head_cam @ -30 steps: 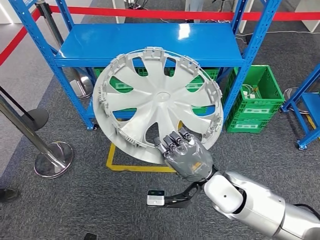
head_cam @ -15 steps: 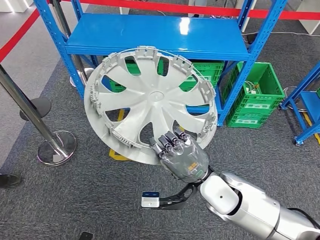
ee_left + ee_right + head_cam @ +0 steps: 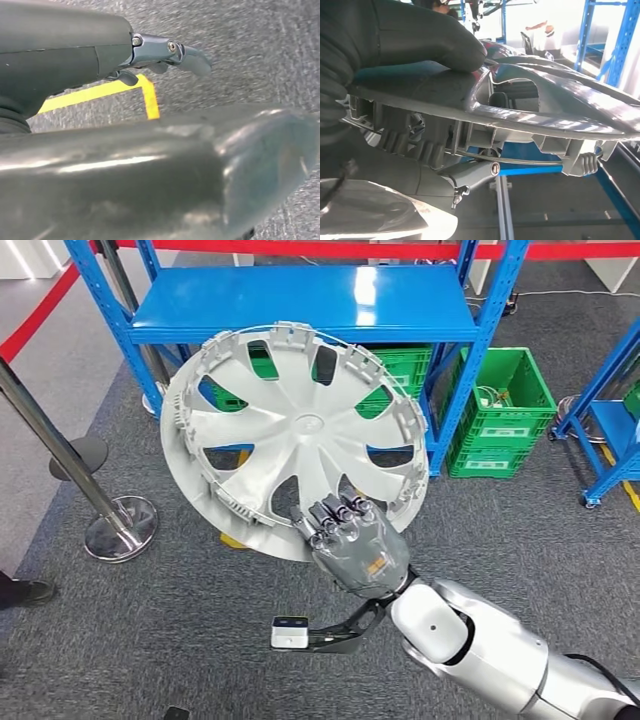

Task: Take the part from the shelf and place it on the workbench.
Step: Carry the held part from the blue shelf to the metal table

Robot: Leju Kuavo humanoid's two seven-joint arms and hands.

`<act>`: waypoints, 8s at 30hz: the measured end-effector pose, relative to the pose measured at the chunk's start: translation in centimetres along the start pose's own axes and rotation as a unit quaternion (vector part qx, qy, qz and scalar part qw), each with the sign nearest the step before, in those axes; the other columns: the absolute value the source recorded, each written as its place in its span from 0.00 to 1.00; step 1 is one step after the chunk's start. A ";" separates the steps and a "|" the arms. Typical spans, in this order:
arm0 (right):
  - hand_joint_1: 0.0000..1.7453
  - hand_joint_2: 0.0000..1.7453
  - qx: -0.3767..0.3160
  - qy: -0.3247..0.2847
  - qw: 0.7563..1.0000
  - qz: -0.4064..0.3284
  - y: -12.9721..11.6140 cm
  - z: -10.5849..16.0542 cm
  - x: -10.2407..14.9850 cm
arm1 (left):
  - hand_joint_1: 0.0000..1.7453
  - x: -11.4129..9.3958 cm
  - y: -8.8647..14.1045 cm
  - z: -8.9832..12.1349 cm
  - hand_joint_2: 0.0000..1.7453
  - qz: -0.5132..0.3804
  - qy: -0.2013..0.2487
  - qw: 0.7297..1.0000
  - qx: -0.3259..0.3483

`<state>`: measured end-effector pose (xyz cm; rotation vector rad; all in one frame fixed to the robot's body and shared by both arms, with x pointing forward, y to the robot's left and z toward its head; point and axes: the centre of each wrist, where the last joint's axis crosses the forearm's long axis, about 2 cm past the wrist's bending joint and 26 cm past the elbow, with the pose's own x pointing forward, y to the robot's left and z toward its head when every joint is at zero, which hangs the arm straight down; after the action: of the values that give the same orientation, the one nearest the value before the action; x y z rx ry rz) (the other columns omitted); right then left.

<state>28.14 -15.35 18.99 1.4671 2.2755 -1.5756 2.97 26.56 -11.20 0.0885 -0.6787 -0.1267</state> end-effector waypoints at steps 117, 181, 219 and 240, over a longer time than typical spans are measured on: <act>1.00 1.00 0.008 0.015 0.998 -0.059 0.8 -0.4 1.9 | 0.00 0.1 0.4 -0.2 0.00 0.001 0.002 1.000 -0.010; 1.00 1.00 0.012 0.065 0.998 -0.022 -0.4 -0.7 -0.1 | 0.00 0.3 -0.2 -0.2 0.00 -0.024 -0.006 0.999 -0.031; 1.00 1.00 0.038 0.081 0.996 0.008 -0.8 2.2 -0.5 | 0.00 0.5 -0.5 -0.2 0.00 -0.063 -0.009 0.996 -0.060; 1.00 1.00 0.034 0.081 0.996 0.015 -0.9 2.7 -0.7 | 0.00 7.4 -6.7 -2.3 0.00 -0.070 -0.028 0.994 -0.083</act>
<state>26.65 -17.83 18.66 1.6966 2.2911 -1.5955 9.55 19.00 -9.24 -0.0279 -0.7157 -0.3206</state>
